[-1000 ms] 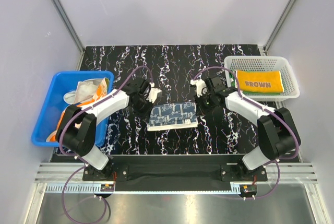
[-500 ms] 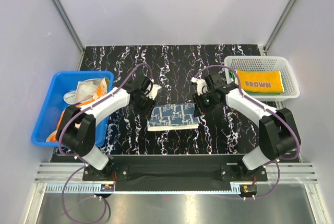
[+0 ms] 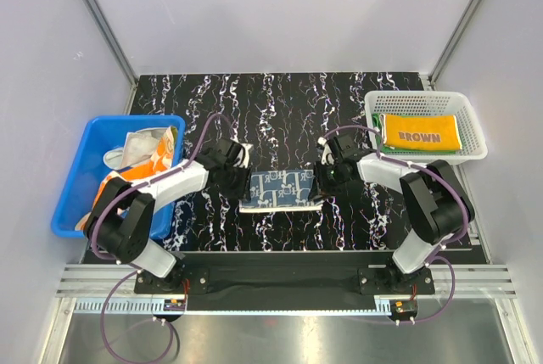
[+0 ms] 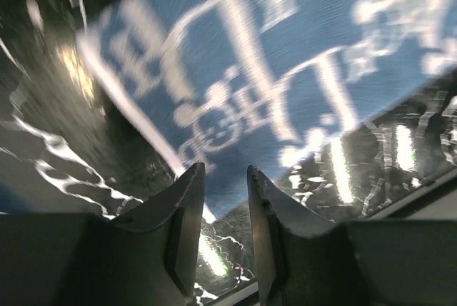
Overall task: Fold and stack the towels
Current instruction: Neatly place the folded towel into the bin
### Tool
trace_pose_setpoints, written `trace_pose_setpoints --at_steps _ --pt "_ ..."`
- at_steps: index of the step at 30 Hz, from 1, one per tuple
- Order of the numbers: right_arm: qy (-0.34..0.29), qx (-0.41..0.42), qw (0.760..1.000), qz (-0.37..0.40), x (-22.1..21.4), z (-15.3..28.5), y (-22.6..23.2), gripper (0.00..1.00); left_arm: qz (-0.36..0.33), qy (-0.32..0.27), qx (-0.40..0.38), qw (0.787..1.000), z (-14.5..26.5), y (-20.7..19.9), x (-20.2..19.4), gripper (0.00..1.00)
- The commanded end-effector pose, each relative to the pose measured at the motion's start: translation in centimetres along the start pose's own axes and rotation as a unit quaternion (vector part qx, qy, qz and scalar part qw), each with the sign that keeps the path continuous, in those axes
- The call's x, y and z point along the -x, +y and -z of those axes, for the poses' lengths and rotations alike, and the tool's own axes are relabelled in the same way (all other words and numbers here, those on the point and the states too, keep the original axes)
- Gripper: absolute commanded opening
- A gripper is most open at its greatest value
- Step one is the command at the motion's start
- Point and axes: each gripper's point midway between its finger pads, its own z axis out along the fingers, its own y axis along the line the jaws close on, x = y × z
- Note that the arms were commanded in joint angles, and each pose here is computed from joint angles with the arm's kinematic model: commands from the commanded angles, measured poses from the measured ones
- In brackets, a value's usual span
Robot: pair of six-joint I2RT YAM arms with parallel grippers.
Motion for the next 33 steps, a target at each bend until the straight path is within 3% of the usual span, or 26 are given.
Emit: trace_pose_setpoints --at_steps 1,4,9,14,20,27,33 --pt "-0.032 0.013 0.999 -0.031 1.2 -0.5 1.0 0.32 0.059 -0.03 0.038 0.997 -1.5 1.5 0.2 0.34" --pt "-0.048 0.021 0.998 -0.035 2.2 0.6 2.0 0.32 0.076 -0.031 0.097 0.992 -1.5 3.4 0.5 0.35" --pt "-0.071 0.043 0.996 -0.025 3.5 3.1 4.1 0.34 0.064 -0.067 0.096 0.991 1.3 2.2 3.7 0.4" --pt "-0.092 -0.002 0.996 -0.023 4.6 3.8 3.0 0.47 0.044 -0.092 0.064 0.993 3.7 -0.4 5.9 0.41" --pt "-0.089 -0.045 0.994 -0.04 5.3 2.3 0.9 0.61 0.047 -0.076 -0.06 0.994 2.4 -4.6 4.0 0.41" --pt "-0.102 -0.08 0.991 -0.037 5.4 1.8 -1.0 0.69 0.081 -0.03 0.003 0.996 -1.3 -1.0 -0.4 0.39" --pt "-0.062 -0.04 0.996 -0.041 3.6 -0.5 -0.7 0.66 0.086 -0.013 0.037 0.995 -2.6 0.8 -2.0 0.38"
